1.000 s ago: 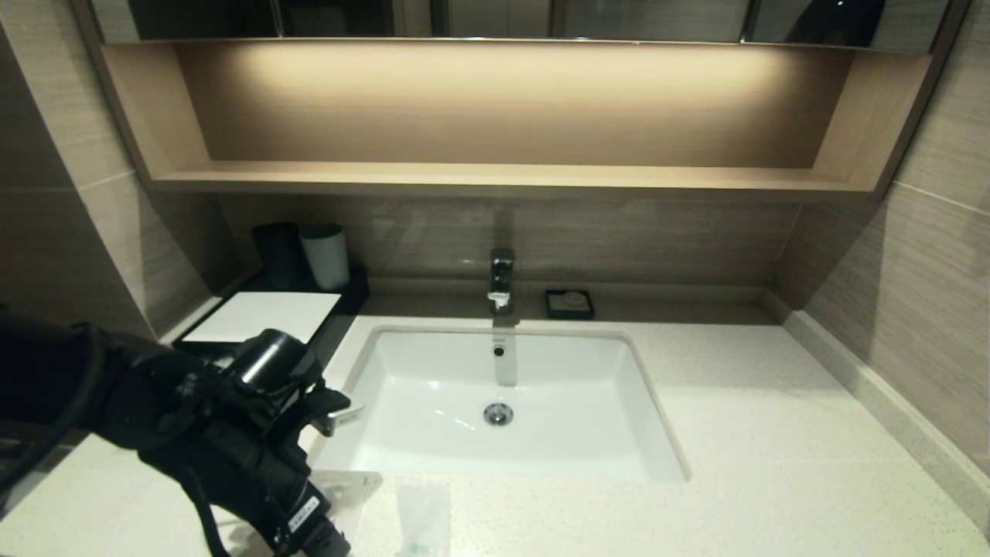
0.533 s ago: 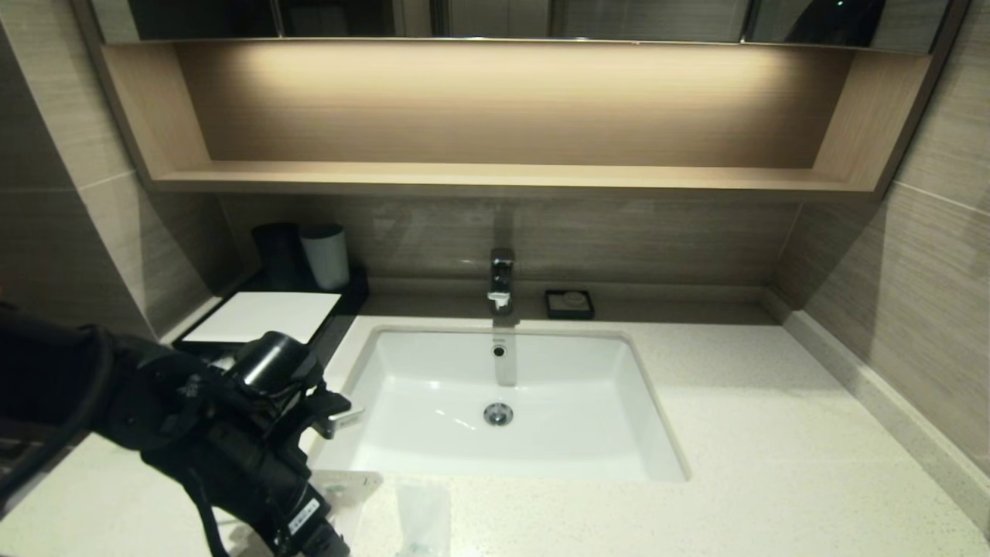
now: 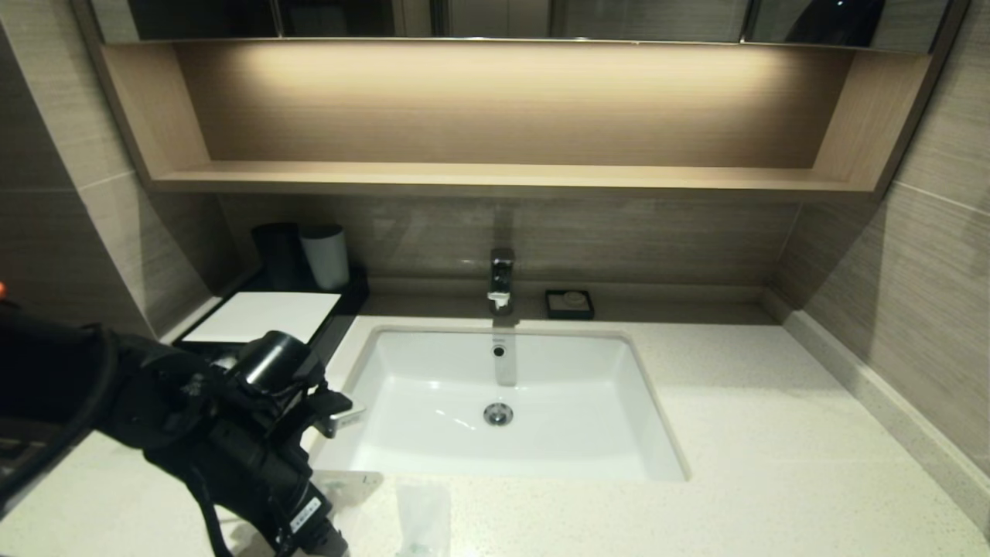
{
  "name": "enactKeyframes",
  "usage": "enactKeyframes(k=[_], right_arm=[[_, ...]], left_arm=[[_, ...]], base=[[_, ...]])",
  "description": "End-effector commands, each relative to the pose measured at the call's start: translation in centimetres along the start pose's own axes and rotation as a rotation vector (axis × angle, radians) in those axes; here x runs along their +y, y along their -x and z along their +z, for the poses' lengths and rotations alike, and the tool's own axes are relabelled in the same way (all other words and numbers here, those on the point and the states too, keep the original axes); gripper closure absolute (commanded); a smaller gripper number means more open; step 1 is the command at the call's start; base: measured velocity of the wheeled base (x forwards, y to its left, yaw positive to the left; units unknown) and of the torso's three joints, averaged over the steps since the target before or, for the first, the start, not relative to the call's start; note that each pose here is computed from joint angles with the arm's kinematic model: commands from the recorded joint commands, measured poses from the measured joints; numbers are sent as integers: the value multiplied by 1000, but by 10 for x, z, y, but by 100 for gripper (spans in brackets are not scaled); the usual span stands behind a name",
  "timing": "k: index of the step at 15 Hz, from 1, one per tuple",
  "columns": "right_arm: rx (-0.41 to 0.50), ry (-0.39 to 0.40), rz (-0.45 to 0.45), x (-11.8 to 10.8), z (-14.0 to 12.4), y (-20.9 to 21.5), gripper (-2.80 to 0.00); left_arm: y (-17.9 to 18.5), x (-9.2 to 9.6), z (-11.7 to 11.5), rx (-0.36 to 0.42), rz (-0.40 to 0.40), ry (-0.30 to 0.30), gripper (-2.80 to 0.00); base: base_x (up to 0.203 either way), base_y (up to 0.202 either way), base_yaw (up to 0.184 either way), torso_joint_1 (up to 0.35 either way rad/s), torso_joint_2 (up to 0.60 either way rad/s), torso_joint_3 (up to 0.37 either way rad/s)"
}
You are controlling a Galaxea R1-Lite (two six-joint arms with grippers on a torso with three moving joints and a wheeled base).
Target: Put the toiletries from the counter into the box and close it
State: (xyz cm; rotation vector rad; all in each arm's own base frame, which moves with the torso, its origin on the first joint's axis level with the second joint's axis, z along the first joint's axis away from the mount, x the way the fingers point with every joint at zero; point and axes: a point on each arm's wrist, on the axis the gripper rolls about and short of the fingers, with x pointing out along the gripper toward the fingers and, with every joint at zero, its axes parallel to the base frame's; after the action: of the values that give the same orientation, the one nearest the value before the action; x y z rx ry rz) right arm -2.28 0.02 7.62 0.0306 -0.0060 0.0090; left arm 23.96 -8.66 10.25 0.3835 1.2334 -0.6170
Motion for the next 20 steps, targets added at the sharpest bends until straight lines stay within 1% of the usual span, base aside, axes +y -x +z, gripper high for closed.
enactKeyframes(k=[1,10,12,13,14,16,18,20], right_arm=[[0,0,0,0,0,0,0],[0,0,0,0,0,0,0],[0,0,0,0,0,0,0],[0,0,0,0,0,0,0],[0,0,0,0,0,0,0],[0,0,0,0,0,0,0],[0,0,0,0,0,0,0],[0,0,0,0,0,0,0]], left_arm=[[0,0,1,0,-1,-2,0],[17,-3,-2,-45,23,-30,0],[26,-4,-3,-74,36,-32,0],[35,-3,-5,-103,51,-25,0],[44,-1,-7,-137,68,-13,0],[65,10,-10,-208,117,42,0],[83,30,-8,-261,172,115,0],[97,55,-6,-293,224,210,0]], base=[[0,0,0,0,0,0],[0,0,0,0,0,0],[0,0,0,0,0,0],[0,0,0,0,0,0],[0,0,0,0,0,0],[0,0,0,0,0,0],[0,0,0,0,0,0],[0,0,0,0,0,0]])
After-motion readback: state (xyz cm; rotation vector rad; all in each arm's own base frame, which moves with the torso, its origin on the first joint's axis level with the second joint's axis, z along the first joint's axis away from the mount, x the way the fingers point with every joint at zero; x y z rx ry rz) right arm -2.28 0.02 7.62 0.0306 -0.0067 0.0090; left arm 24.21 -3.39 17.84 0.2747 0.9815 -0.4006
